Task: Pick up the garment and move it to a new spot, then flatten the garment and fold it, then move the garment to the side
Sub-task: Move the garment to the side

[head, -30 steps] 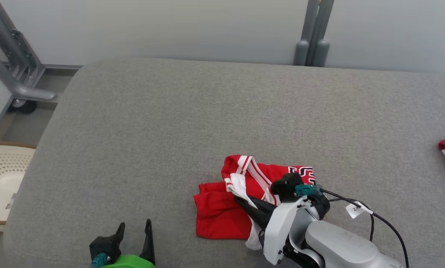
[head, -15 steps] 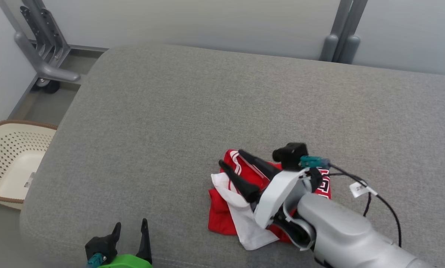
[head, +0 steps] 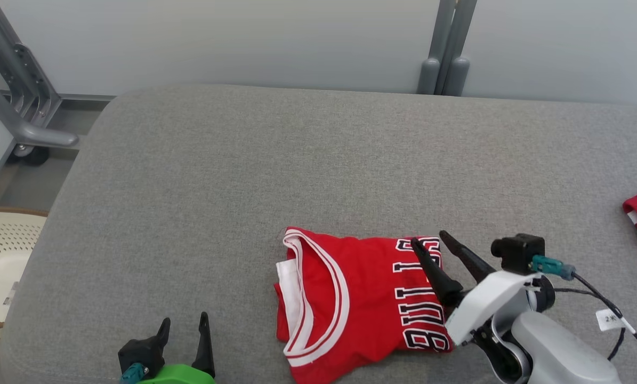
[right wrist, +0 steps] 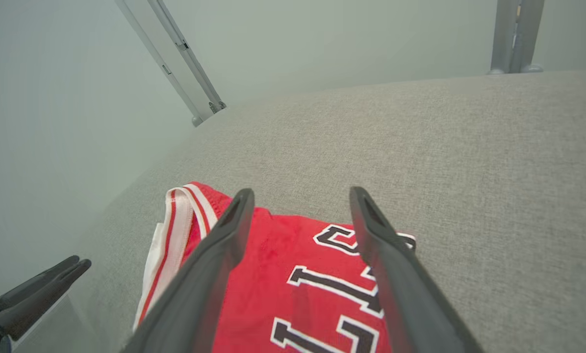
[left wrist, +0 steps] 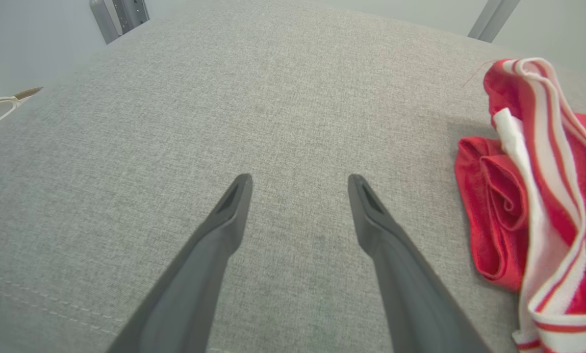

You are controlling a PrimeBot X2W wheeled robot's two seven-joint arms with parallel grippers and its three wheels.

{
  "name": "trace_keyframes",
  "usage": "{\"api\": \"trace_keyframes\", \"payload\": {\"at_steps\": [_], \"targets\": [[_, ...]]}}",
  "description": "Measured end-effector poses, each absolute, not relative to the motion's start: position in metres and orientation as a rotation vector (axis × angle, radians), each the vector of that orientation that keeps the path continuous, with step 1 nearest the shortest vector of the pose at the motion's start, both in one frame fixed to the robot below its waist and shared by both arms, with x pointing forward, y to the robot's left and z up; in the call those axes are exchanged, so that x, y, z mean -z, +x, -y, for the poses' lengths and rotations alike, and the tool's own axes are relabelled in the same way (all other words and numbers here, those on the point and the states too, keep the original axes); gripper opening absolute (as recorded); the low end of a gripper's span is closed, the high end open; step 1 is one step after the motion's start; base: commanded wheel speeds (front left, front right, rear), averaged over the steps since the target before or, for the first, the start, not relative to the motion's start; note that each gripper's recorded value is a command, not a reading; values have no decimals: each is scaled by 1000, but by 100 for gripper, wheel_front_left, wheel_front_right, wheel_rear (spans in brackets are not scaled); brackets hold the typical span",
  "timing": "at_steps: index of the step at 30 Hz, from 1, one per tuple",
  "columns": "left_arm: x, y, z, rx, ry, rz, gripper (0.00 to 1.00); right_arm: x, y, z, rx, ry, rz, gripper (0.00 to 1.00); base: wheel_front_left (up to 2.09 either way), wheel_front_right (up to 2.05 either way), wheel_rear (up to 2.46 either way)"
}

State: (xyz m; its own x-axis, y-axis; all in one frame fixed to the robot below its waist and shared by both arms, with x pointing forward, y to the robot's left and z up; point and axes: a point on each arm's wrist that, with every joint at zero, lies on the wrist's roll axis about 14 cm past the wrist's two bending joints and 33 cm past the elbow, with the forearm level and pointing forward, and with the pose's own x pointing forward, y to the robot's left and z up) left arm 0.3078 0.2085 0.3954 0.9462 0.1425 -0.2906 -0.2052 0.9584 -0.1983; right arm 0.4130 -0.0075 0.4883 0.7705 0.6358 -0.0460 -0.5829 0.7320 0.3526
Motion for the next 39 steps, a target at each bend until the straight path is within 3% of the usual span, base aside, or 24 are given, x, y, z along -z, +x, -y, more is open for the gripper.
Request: {"api": "trace_keyframes", "payload": {"at_steps": [12, 21, 22, 23, 24, 31, 39], "targets": [[-395, 307, -210, -179, -216, -281, 100, -417, 391, 41, -516, 357, -364, 100, 0, 0, 0], [-396, 307, -210, -177, -208, -280, 100, -393, 396, 22, -514, 351, -449, 100, 0, 0, 0], [-396, 307, -211, -178, -206, -280, 100, -390, 396, 21, -514, 348, -462, 55, 0, 0, 0], [-397, 307, -211, -179, -203, -276, 100, -388, 396, 18, -519, 345, -472, 20, 0, 0, 0], [-399, 308, -212, -180, -199, -270, 100, -387, 396, 16, -526, 336, -476, 0, 0, 0, 0], [-412, 317, -208, -149, -180, -225, 100, -393, 409, 28, -491, 329, -458, 0, 0, 0, 0], [-432, 341, -172, -13, -171, -165, 100, -407, 421, 92, -327, 316, -383, 0, 0, 0, 0]]}}
